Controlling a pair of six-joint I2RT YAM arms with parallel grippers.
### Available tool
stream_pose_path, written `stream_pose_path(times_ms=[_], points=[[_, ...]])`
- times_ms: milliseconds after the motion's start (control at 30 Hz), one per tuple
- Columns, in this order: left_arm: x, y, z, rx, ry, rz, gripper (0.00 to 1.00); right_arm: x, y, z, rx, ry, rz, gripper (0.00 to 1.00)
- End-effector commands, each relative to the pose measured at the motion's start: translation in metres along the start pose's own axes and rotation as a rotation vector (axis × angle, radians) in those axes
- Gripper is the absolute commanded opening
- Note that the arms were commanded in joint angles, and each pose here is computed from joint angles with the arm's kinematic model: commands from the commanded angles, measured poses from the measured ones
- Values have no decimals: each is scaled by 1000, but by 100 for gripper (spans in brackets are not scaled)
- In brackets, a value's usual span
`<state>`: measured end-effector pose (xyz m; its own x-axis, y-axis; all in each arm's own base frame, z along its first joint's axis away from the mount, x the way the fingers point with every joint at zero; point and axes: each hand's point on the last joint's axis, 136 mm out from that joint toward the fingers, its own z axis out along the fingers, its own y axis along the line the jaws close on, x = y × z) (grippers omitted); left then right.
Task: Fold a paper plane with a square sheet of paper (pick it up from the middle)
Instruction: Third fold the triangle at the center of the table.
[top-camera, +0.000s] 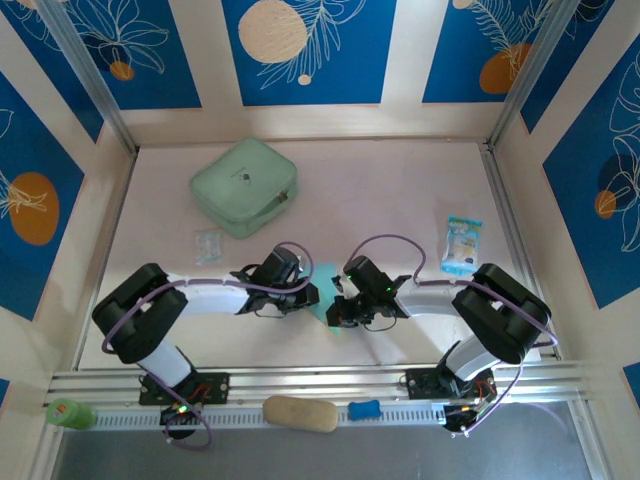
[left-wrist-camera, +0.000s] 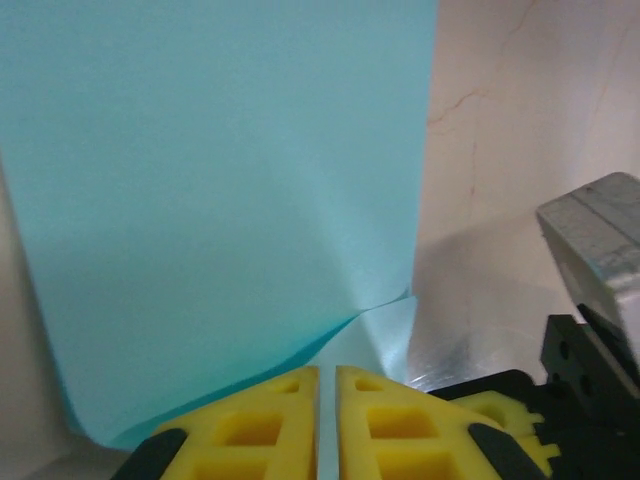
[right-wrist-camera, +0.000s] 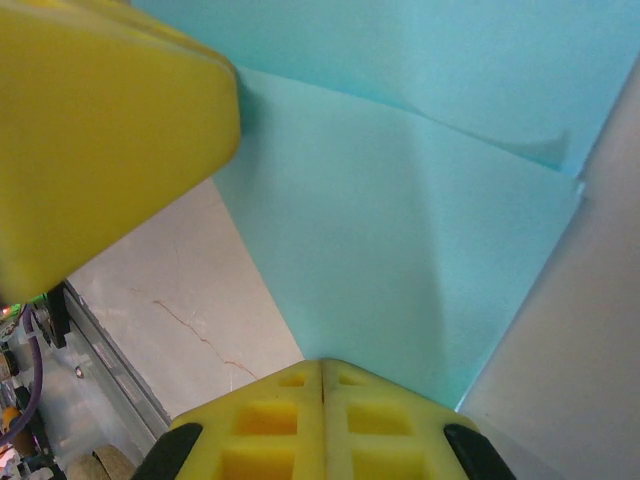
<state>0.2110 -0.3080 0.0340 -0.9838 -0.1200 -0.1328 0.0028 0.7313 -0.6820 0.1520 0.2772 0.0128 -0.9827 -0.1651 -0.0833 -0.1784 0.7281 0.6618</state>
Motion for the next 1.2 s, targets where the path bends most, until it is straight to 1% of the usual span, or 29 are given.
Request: stream_pose_path(times_ms=[0,67,167,267,367,567,967,1167], points=[[12,-11,3,58,39,-18,9,17,-28,2,93,43,65,2],[18,-10,8,48,56,-19,9,17,-29,2,96,41,69,2],[22,1,16,8,69,-45,7,17,-29,2,95,39,71,2],[23,25,17,-80,56,-77,6,18,-30,2,99,39,71,2],[19,45,15,-126,36,-109,6,18,-34,2,107,39,79,1],[8,64,9,-136,1,-136,6,19,-35,3,109,50,84,1],[-11,71,-6,-129,-31,-133,7,20,-35,3,108,50,85,1],[-15,84,-14,-144,-51,-144,8,20,-35,3,106,53,85,0]])
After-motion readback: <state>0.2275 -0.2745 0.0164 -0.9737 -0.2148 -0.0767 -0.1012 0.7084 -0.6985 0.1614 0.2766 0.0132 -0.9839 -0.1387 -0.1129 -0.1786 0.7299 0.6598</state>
